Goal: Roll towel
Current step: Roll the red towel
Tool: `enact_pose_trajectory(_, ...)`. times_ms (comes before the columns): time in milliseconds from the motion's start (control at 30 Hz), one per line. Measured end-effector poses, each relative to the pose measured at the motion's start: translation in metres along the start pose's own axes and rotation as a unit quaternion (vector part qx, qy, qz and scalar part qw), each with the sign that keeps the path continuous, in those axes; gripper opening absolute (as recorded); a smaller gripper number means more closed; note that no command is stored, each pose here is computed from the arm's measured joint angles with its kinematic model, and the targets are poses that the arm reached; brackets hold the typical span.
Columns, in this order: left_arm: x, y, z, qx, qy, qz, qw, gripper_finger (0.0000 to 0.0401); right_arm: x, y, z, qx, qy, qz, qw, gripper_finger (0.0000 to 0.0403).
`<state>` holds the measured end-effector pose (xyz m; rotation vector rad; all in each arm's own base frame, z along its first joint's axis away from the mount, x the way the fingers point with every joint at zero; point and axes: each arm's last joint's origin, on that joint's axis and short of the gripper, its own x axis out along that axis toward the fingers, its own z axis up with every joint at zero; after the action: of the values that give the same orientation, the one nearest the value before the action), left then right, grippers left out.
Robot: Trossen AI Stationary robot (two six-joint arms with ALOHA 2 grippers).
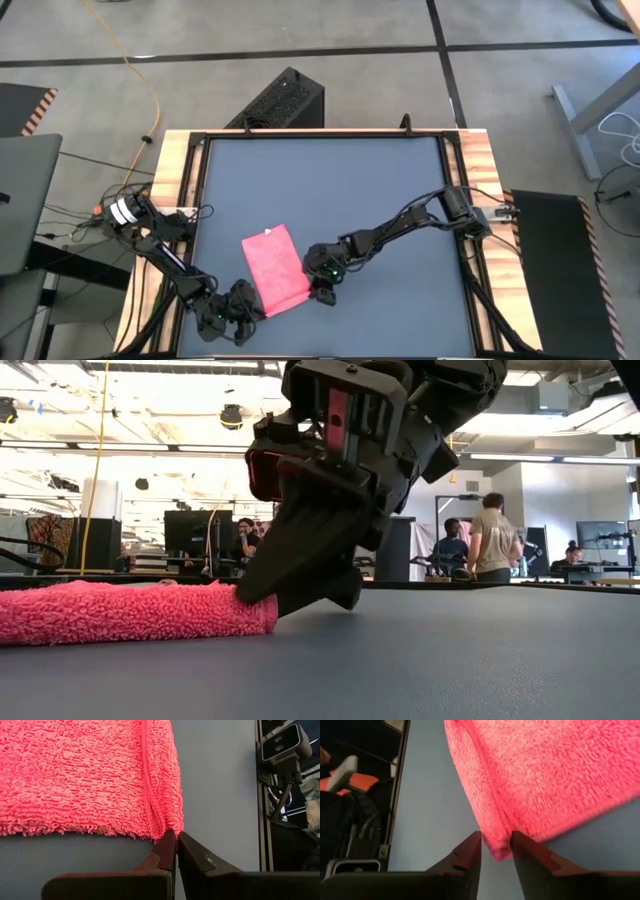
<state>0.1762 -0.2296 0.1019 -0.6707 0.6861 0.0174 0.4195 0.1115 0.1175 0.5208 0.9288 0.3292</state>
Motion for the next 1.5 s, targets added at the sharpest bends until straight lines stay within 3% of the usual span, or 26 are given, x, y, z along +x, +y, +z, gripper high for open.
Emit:
enact_pose_trajectory(300,-0.001,-0.001,0.005,-0.016,-0.002,-0.006,1.000,0.0000,-0.011,0.001,-0.001,-0.046,0.016,-0.044,0.998,0.0152)
enact_pose_trajectory(533,-0.006,0.000,0.013,-0.020,0.002,0.006,1.000,0.0000,-0.019,0.022,-0.003,-0.136,-0.011,-0.096,0.986,0.0150)
enact_pose_trajectory(733,-0.005,0.001,0.014,-0.024,0.015,0.008,1.000,0.0000,-0.033,0.061,-0.002,-0.251,-0.078,-0.166,0.950,0.0150)
enact_pose_trajectory(900,-0.004,0.001,0.016,-0.024,0.015,0.009,1.000,0.0000,-0.017,0.081,-0.013,-0.341,-0.101,-0.147,0.923,0.0150)
enact_pose_trajectory(1000,-0.004,0.002,0.016,-0.024,0.015,0.010,1.000,0.0000,-0.012,0.085,-0.019,-0.375,-0.103,-0.164,0.906,0.0150)
enact_pose_trajectory(1500,-0.003,0.002,0.017,-0.027,0.019,0.010,0.999,0.0000,0.012,0.069,-0.027,-0.403,-0.090,-0.192,0.890,0.0149)
